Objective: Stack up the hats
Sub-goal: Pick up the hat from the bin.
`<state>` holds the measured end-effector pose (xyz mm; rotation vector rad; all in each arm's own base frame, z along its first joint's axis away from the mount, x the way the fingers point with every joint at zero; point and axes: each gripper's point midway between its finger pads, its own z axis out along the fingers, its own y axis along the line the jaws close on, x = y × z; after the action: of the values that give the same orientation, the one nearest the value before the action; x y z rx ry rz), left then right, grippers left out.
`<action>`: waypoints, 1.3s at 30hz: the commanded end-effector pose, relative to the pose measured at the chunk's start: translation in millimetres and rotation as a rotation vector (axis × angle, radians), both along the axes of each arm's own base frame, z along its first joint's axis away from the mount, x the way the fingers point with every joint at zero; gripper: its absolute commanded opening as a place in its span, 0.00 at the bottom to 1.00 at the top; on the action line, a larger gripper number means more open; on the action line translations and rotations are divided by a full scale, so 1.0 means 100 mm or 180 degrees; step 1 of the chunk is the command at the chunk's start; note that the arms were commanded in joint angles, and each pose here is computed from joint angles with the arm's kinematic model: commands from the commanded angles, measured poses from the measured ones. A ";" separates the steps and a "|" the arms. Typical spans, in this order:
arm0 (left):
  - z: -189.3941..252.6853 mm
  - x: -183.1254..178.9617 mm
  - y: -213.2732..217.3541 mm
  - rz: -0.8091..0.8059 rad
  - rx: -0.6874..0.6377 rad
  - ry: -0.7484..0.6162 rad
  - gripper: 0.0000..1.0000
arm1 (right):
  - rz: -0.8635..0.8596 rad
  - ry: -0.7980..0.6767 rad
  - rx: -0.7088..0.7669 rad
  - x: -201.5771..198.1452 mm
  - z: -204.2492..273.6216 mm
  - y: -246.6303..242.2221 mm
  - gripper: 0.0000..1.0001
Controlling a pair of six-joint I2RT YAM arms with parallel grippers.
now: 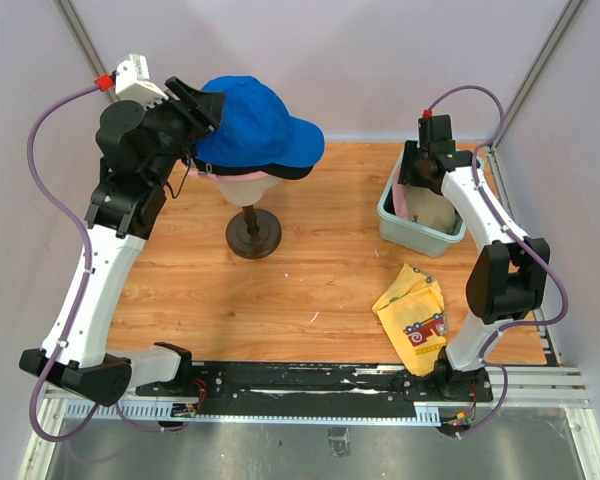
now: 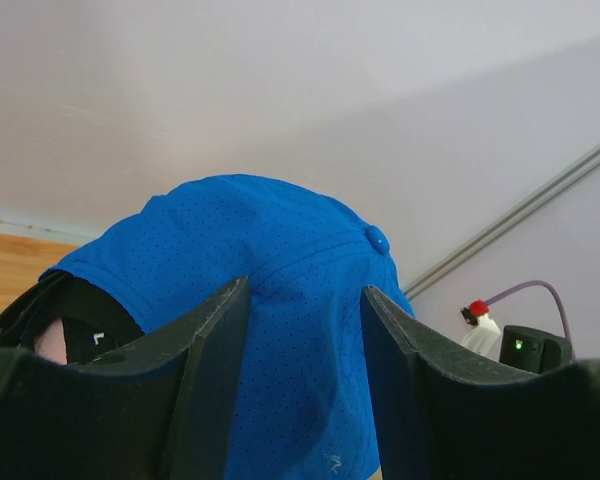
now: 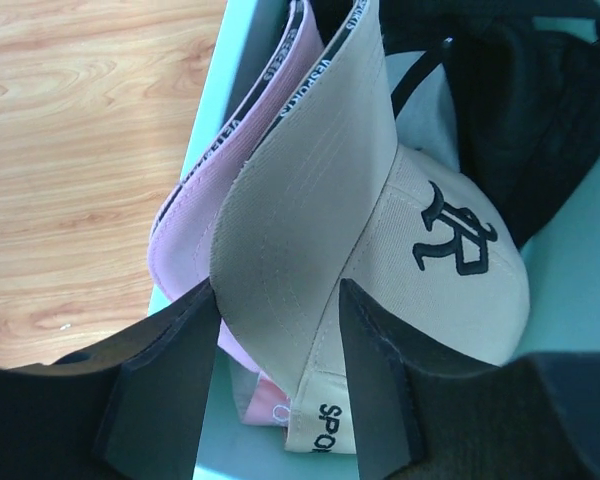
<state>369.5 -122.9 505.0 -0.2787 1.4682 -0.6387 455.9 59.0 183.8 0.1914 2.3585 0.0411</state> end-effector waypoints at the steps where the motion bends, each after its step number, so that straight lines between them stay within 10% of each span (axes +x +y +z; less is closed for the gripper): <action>1: 0.21 -0.08 0.00 -0.0006 -0.0025 -0.0205 0.52 | -0.0088 -0.0069 -0.0398 0.00 0.14 -0.18 0.46; 12: 0.23 -0.10 -0.03 -0.0041 -0.0081 -0.0212 0.52 | -0.0024 -0.0177 -0.0733 -0.06 0.38 -0.24 0.01; 39: 0.55 -0.14 -0.60 -0.0888 -0.0162 -0.0295 0.52 | -0.0177 -0.1224 -0.0686 -0.57 1.69 -0.36 0.01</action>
<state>365.6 -164.9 539.9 -0.1530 1.4498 -0.8125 404.8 16.7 317.2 0.1482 2.0646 -0.1942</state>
